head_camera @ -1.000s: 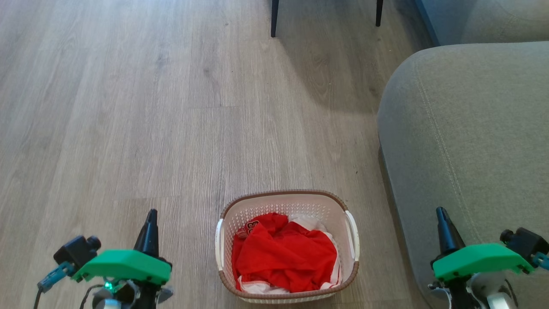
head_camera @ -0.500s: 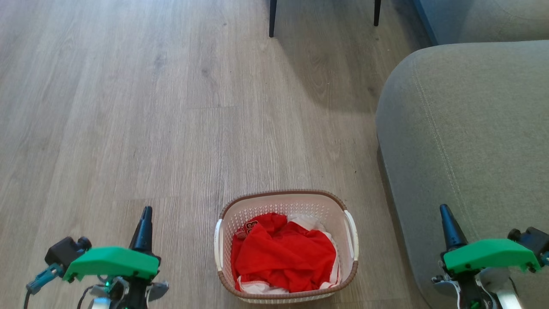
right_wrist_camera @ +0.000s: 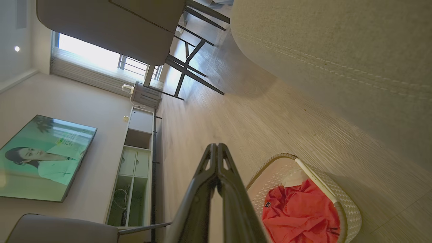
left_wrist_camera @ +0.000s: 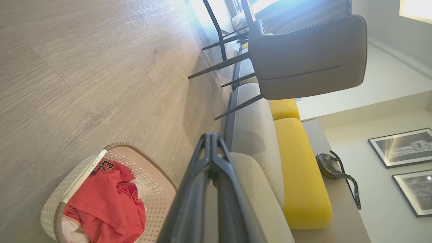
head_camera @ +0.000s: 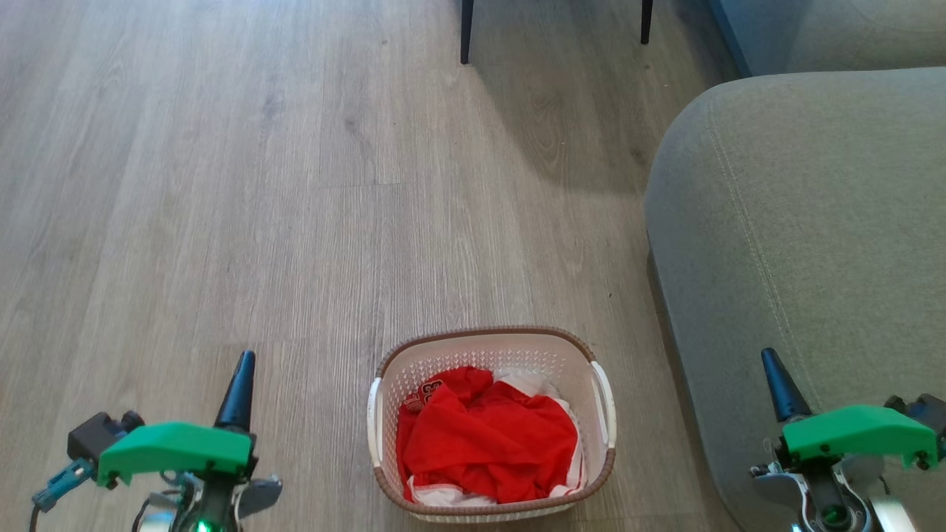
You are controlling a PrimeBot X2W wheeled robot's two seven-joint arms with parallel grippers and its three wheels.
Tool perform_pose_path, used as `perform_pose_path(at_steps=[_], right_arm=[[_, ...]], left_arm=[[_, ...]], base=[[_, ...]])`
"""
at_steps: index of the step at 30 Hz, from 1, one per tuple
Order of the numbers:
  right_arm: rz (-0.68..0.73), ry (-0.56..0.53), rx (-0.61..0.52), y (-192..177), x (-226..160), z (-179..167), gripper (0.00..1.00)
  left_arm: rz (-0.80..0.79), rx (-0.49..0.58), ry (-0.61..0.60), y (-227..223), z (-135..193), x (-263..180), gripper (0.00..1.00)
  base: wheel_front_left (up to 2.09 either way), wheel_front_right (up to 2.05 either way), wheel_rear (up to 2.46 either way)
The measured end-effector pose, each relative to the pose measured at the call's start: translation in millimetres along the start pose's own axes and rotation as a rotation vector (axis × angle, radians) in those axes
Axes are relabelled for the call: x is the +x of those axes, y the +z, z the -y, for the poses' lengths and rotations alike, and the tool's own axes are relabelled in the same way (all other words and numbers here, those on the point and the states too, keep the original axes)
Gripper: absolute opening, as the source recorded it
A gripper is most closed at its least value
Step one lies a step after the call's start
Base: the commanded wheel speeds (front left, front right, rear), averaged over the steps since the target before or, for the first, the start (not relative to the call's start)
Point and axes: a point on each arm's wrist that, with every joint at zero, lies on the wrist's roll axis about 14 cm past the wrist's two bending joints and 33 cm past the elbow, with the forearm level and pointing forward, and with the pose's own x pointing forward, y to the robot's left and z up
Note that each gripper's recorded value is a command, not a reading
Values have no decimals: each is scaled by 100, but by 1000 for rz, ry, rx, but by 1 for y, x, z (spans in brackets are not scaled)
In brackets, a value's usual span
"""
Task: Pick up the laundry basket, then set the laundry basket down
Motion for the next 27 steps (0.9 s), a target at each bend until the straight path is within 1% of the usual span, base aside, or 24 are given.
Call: perform_pose_path(at_steps=[6, 7, 21, 27], right_arm=[[-2, -10, 57, 1, -1, 3, 0], [2, -14, 79, 2, -1, 4, 0], [10, -11, 236, 9, 2, 4, 0], [12, -15, 304, 11, 1, 7, 0]], left_arm=[[0, -54, -12, 3, 3, 3, 0], [5, -78, -8, 5, 2, 3, 0], [10, -229, -20, 12, 1, 5, 0], [4, -292, -43, 13, 7, 8, 0]], base=[[0, 0, 0], [0, 0, 0], [0, 0, 0], [0, 0, 0]])
